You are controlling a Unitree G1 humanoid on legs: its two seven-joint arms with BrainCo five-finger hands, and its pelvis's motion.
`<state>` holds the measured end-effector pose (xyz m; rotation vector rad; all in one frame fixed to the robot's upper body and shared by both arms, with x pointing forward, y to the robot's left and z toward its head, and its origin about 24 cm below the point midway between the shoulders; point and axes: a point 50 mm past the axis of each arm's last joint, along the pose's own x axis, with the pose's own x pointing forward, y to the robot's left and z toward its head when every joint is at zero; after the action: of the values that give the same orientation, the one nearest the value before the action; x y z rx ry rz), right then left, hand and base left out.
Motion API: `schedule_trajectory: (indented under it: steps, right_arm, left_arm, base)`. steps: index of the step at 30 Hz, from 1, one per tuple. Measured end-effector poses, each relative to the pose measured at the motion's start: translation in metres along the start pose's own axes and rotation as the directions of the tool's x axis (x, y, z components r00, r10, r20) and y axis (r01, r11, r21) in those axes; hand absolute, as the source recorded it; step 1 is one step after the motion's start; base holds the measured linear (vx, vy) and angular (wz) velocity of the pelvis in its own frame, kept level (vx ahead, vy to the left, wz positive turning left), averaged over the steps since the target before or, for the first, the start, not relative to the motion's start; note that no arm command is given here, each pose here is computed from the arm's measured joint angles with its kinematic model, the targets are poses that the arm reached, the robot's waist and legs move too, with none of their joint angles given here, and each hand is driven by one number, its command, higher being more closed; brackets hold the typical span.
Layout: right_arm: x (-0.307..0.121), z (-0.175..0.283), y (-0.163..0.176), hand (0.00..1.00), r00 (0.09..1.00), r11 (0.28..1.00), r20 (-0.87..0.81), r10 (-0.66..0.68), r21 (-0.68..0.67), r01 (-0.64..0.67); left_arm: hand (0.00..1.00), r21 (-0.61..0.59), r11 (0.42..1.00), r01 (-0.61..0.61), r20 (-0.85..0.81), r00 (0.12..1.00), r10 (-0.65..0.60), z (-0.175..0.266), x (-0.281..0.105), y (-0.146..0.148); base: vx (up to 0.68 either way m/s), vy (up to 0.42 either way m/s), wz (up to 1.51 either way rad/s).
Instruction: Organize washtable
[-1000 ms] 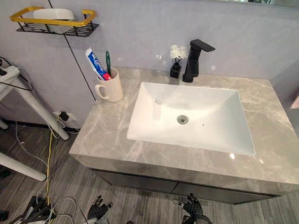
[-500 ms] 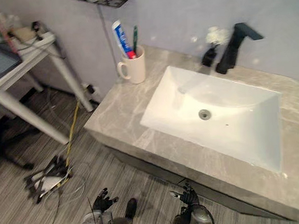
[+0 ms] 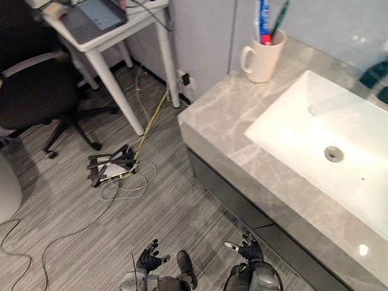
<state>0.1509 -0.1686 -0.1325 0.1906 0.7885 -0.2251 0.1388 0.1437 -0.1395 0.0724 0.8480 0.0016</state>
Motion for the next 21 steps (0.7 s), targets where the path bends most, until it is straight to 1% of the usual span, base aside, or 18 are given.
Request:
schedule_trajectory:
  steps: [5,9,11,16,19,21]
  right_arm:
    - [0.002,0.001,0.004,0.00,1.000,1.000,-0.004,0.010,-0.016,-0.010]
    - [0.002,-0.002,0.004,0.00,1.000,1.000,-0.020,0.011,-0.025,-0.012]
    - [-0.002,-0.009,-0.002,0.00,0.999,1.000,-0.032,-0.001,-0.025,0.000]
    - [0.002,0.004,-0.004,0.00,1.000,0.998,0.005,0.022,-0.058,-0.021]
    - [0.003,0.008,-0.003,0.00,0.999,0.995,0.015,0.045,-0.087,-0.043]
    - [0.003,0.010,-0.006,0.00,0.999,0.993,0.023,0.050,-0.110,-0.047]
  left_arm:
    - [0.00,0.041,0.999,-0.026,-0.021,0.999,0.027,-0.006,-0.001,0.014]
    - [0.00,0.032,0.999,-0.041,-0.020,0.999,0.041,-0.006,-0.001,0.020]
    - [0.00,0.024,0.999,-0.047,-0.025,0.999,0.047,-0.007,-0.001,0.024]
    - [0.00,-0.024,0.996,-0.081,-0.062,0.995,0.079,-0.012,0.000,0.030]
    - [0.00,-0.036,0.995,-0.096,-0.087,0.992,0.093,-0.017,-0.001,0.033]
    - [0.00,-0.048,0.994,-0.096,-0.090,0.992,0.091,-0.017,0.000,0.032]
  base:
    - [-0.08,0.039,0.05]
    - [-0.03,0.056,0.19]
    - [0.21,0.100,0.34]
    - [0.25,0.091,0.41]
    - [0.36,0.024,0.88]
    - [0.48,-0.038,1.51]
